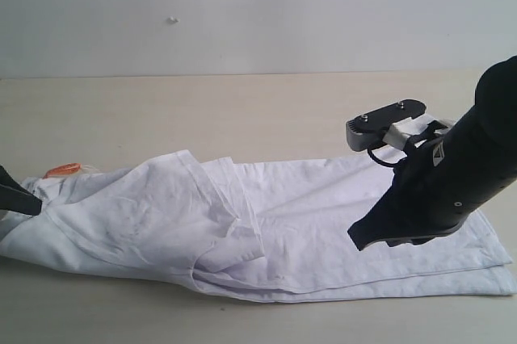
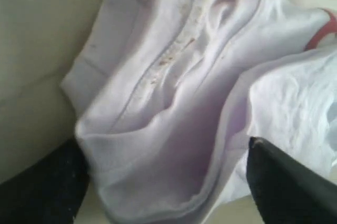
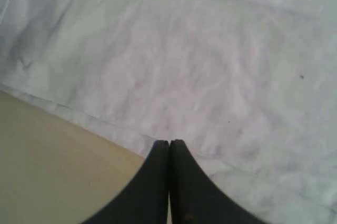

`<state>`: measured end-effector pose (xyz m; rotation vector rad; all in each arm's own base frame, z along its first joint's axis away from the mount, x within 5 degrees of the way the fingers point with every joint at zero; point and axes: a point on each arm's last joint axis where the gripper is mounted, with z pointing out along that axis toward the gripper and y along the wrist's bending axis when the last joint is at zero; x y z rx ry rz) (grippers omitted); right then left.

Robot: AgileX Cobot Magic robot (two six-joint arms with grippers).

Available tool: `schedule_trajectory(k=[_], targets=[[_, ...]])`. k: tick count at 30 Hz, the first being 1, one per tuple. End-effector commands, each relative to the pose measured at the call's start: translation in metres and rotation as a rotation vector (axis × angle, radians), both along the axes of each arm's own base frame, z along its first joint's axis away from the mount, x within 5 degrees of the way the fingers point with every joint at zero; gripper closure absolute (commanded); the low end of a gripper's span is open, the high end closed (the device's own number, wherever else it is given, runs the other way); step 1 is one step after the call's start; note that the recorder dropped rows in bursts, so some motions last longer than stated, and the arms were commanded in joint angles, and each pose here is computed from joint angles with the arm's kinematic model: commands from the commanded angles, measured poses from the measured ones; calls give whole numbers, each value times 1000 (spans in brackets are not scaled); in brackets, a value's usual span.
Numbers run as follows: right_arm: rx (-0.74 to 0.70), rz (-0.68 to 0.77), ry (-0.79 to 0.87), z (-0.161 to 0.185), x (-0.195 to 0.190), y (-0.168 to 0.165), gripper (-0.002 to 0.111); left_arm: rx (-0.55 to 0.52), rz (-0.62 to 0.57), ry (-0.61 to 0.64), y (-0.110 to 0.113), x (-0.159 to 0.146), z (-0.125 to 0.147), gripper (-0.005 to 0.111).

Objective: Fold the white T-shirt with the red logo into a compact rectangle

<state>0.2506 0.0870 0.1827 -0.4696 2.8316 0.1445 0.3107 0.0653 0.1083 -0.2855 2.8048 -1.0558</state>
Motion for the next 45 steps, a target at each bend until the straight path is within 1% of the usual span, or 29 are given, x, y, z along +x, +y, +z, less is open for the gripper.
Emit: schedule_trajectory(k=[1, 2, 5, 6, 7, 9, 10, 11, 13, 14, 15, 19, 22, 25, 28, 39, 42, 45], targets=[[-2, 10, -6, 0, 0, 0, 108, -17, -107, -23, -22, 3, 0, 29], [-2, 10, -6, 0, 0, 0, 108, -16, -139, -28, -29, 4, 0, 29], [-2, 10, -6, 0, 0, 0, 108, -2, -176, -34, -42, 6, -1, 29], [-2, 10, -6, 0, 0, 0, 108, 6, -184, -38, -45, 6, -1, 32], [-2, 10, -6, 0, 0, 0, 108, 7, -188, -37, -47, 7, -1, 41], [-2, 10, -6, 0, 0, 0, 108, 9, -185, -39, -47, 7, -2, 56], [-2, 10, -6, 0, 0, 0, 108, 11, -184, -39, -47, 7, -2, 67], [-2, 10, -6, 0, 0, 0, 108, 11, -184, -39, -47, 7, -2, 75], [0, 8, -5, 0, 0, 0, 108, 12, -187, -40, -47, 7, -2, 96], [0, 8, -5, 0, 0, 0, 108, 12, -187, -40, -47, 7, -2, 104], [0, 8, -5, 0, 0, 0, 108, 13, -191, -44, -47, 7, -2, 106], [0, 8, -5, 0, 0, 0, 108, 18, -198, -48, -47, 7, -2, 107], [0, 8, -5, 0, 0, 0, 108, 46, -208, -34, -43, 6, -3, 107], [0, 8, -5, 0, 0, 0, 108, 66, -170, -28, -35, 5, -3, 107], [-1, 8, -1, 0, -1, 0, 108, 70, -120, -32, -21, 4, 0, 107], [-2, 9, 5, -1, -1, 0, 108, 81, 163, -87, 53, -13, 22, 107], [-2, 9, 5, -1, -1, 0, 108, 62, 260, -116, 70, -18, 31, 107], [2, 5, 6, -1, -1, 0, 108, -4, 360, -160, 78, -18, 43, 107]])
